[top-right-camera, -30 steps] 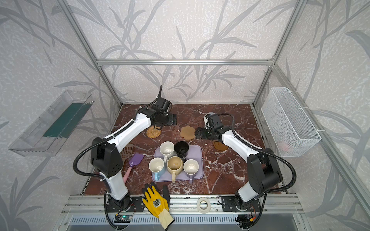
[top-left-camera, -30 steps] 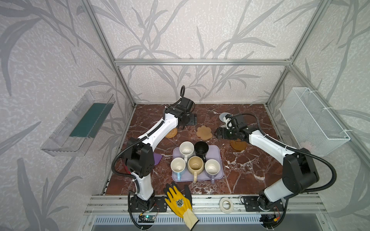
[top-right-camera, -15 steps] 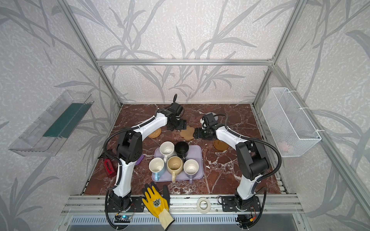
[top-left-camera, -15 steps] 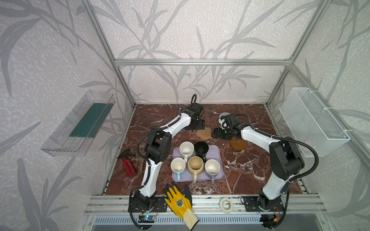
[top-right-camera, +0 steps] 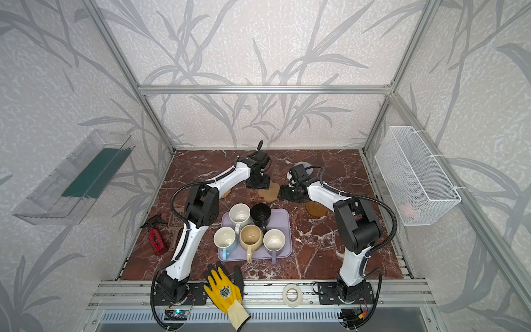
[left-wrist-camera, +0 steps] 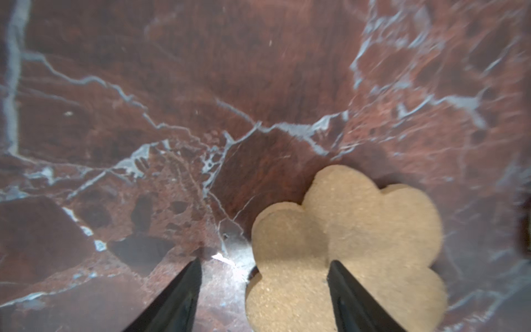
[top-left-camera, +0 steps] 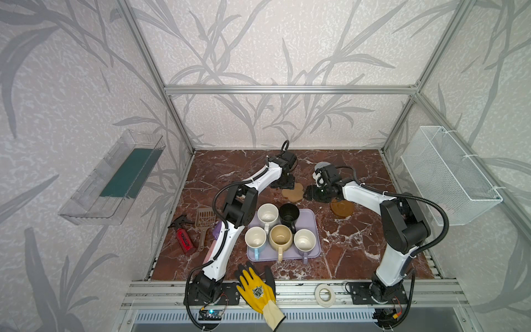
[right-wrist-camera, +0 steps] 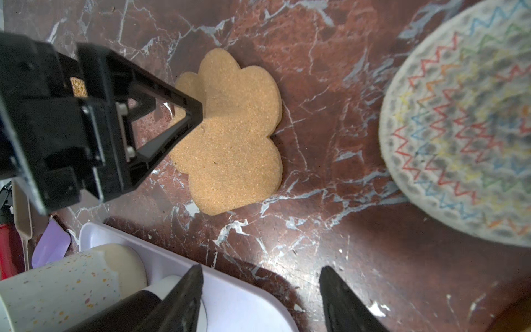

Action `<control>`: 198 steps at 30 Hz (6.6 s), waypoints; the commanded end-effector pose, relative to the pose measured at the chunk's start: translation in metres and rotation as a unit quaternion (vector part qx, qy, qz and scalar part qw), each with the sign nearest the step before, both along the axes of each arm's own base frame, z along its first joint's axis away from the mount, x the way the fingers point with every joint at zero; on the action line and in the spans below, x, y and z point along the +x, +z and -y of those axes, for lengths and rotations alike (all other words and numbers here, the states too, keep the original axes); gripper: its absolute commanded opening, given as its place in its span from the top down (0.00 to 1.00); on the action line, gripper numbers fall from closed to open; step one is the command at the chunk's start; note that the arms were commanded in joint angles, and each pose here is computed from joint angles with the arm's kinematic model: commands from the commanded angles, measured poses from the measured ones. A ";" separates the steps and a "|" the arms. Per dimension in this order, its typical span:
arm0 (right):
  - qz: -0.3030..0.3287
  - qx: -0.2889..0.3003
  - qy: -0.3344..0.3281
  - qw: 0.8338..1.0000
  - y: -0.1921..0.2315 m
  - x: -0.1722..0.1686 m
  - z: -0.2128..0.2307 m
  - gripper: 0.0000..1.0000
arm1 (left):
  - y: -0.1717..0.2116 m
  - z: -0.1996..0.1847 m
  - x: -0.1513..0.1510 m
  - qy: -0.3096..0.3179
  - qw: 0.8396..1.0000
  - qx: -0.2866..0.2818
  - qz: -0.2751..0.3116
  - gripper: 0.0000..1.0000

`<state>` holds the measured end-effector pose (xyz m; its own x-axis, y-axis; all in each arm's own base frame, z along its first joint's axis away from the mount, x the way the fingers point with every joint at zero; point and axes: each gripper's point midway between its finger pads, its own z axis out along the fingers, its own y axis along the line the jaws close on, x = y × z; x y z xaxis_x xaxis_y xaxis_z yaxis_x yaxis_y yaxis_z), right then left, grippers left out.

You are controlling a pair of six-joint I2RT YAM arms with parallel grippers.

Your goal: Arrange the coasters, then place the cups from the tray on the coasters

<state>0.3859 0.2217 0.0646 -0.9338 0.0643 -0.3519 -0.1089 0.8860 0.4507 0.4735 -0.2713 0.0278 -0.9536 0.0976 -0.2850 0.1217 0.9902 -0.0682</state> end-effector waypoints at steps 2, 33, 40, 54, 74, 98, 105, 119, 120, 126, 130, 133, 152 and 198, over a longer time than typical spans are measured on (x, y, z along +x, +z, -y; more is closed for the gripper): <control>0.016 0.005 -0.008 1.000 0.009 0.002 0.003 0.34 | -0.006 -0.001 -0.005 -0.015 1.000 0.023 -0.015 0.33; 0.019 0.020 0.008 1.000 0.013 0.019 -0.017 0.33 | 0.006 -0.125 0.005 0.026 0.990 0.139 0.008 0.52; 0.022 0.014 0.010 1.000 0.015 0.019 -0.015 0.33 | 0.014 -0.124 0.013 0.035 0.993 0.114 0.014 0.52; 0.051 0.001 0.019 0.999 0.051 0.027 -0.013 0.25 | 0.074 -0.121 0.018 0.057 0.993 0.084 0.058 0.49; 0.118 -0.040 0.029 0.992 0.118 0.007 0.037 0.01 | 0.242 -0.076 -0.055 0.061 0.973 -0.106 0.194 0.02; 0.006 -0.130 0.025 0.991 0.016 0.052 0.082 0.30 | 0.198 -0.006 -0.055 -0.015 0.953 -0.230 0.198 0.01; -0.015 -0.160 0.036 0.986 -0.006 0.059 0.082 0.37 | 0.175 0.001 -0.047 -0.025 0.960 -0.218 0.176 0.01; -0.063 -0.168 0.084 0.980 -0.038 0.052 0.045 0.45 | 0.153 -0.004 -0.043 -0.026 0.968 -0.196 0.154 0.02; -0.064 -0.163 0.086 0.981 -0.038 0.051 0.040 0.45 | 0.152 -0.007 -0.043 -0.026 0.970 -0.189 0.153 0.02; -0.065 -0.123 0.108 0.984 -0.037 0.049 0.001 0.48 | 0.158 -0.018 -0.043 -0.023 0.976 -0.153 0.156 0.02; -0.068 -0.102 0.123 0.985 -0.036 0.047 -0.023 0.48 | 0.163 -0.016 -0.042 -0.016 0.972 -0.167 0.163 0.02; -0.064 -0.088 0.132 0.985 -0.034 0.048 -0.040 0.49 | 0.163 -0.016 -0.041 -0.010 0.971 -0.170 0.165 0.02; -0.049 -0.125 0.044 0.990 -0.022 0.065 0.062 0.38 | 0.161 -0.005 -0.029 -0.024 0.967 -0.186 0.175 0.02; -0.090 -0.126 0.105 0.982 -0.049 0.058 -0.057 0.46 | 0.130 -0.027 -0.017 0.015 0.973 -0.185 0.140 0.07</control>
<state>0.4587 0.2872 0.0317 -0.9523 -0.2031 -0.2276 -0.2636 0.9234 0.2790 0.4608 -0.2468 0.1514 -0.8402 -0.0748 -0.5371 0.1608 0.9116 -0.3784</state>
